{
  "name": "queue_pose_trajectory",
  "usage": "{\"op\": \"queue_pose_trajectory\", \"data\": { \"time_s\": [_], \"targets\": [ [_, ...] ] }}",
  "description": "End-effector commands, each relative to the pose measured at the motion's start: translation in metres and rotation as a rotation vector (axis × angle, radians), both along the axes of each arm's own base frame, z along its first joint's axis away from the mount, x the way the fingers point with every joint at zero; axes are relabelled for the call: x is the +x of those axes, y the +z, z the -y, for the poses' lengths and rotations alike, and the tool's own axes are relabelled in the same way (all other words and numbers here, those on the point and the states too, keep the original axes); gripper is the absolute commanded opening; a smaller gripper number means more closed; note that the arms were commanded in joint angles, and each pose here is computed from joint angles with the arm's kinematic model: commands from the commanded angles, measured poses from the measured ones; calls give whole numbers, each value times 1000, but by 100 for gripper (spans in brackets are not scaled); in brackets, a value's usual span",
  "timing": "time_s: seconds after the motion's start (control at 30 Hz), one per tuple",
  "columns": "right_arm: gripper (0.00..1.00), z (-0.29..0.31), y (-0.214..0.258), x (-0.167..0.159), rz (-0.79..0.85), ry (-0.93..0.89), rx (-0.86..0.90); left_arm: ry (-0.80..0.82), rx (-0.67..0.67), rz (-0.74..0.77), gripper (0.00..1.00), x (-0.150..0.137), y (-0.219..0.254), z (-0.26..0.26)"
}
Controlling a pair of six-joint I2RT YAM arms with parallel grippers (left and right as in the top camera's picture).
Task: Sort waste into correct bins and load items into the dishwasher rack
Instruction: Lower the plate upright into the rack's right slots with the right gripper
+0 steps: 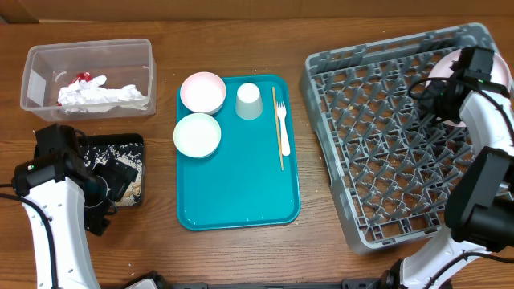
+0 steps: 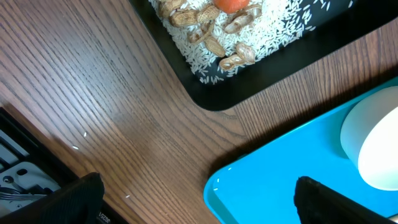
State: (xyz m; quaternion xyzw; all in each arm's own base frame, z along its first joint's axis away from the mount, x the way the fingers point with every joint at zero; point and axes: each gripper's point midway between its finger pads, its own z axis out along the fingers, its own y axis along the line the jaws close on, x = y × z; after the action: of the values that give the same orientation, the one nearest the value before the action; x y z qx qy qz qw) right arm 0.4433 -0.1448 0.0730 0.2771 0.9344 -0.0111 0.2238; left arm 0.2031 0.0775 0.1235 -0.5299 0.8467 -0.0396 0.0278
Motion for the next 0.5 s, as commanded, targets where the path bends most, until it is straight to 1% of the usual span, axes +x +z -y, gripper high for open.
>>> {"op": "queue_pose_trajectory", "data": {
  "time_s": [0.0,0.13,0.27,0.33,0.4,0.47],
  "targets": [
    [17,-25,-11,-1,-16,11,79,-12,0,-2,100,0,-1,0],
    [17,-23,-6,3,-1,9,67,-12,0,-2,100,0,-1,0],
    [17,-21,15,12,46,11,53,-12,0,-2,100,0,-1,0],
    [18,-19,33,16,85,12,42,-12,0,-2,100,0,-1,0],
    [23,-19,51,18,122,14,32,-12,0,-2,100,0,-1,0],
    [24,-19,65,18,153,15,23,-12,0,-2,100,0,-1,0]
  ]
}}
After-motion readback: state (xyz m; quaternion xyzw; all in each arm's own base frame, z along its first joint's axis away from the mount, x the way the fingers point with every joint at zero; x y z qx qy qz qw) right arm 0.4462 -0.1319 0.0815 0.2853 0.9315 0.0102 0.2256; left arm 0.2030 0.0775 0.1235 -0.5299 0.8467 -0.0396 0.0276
